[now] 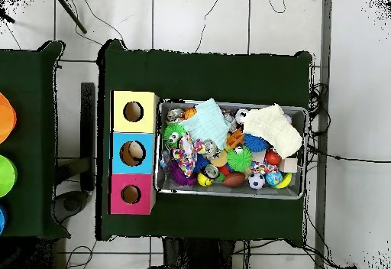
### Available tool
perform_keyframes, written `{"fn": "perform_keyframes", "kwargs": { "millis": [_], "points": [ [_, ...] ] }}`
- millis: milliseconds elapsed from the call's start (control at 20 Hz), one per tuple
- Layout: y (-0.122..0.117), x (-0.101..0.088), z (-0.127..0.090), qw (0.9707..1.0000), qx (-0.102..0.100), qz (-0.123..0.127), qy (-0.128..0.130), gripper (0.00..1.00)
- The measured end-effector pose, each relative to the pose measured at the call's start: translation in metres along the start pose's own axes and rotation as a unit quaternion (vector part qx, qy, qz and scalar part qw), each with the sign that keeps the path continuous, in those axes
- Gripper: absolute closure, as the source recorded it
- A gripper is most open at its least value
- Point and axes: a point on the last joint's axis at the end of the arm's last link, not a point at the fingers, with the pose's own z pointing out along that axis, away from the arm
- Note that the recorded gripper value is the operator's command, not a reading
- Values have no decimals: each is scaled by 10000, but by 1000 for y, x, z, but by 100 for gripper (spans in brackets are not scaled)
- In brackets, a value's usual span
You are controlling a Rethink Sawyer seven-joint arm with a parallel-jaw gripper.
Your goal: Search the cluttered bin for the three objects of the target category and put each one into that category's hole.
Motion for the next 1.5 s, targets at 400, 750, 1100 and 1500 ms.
{"fn": "perform_keyframes", "kwargs": {
  "millis": [400,750,1100,1500],
  "points": [
    [-5,-4,0,9999,-51,129,3,100],
    [-16,-5,1,9995,-102,289,-27,100],
    [-15,21,7,9996,-118,37,-240,100],
    [-13,37,18,9886,-49,-404,-1448,100]
  ]
}}
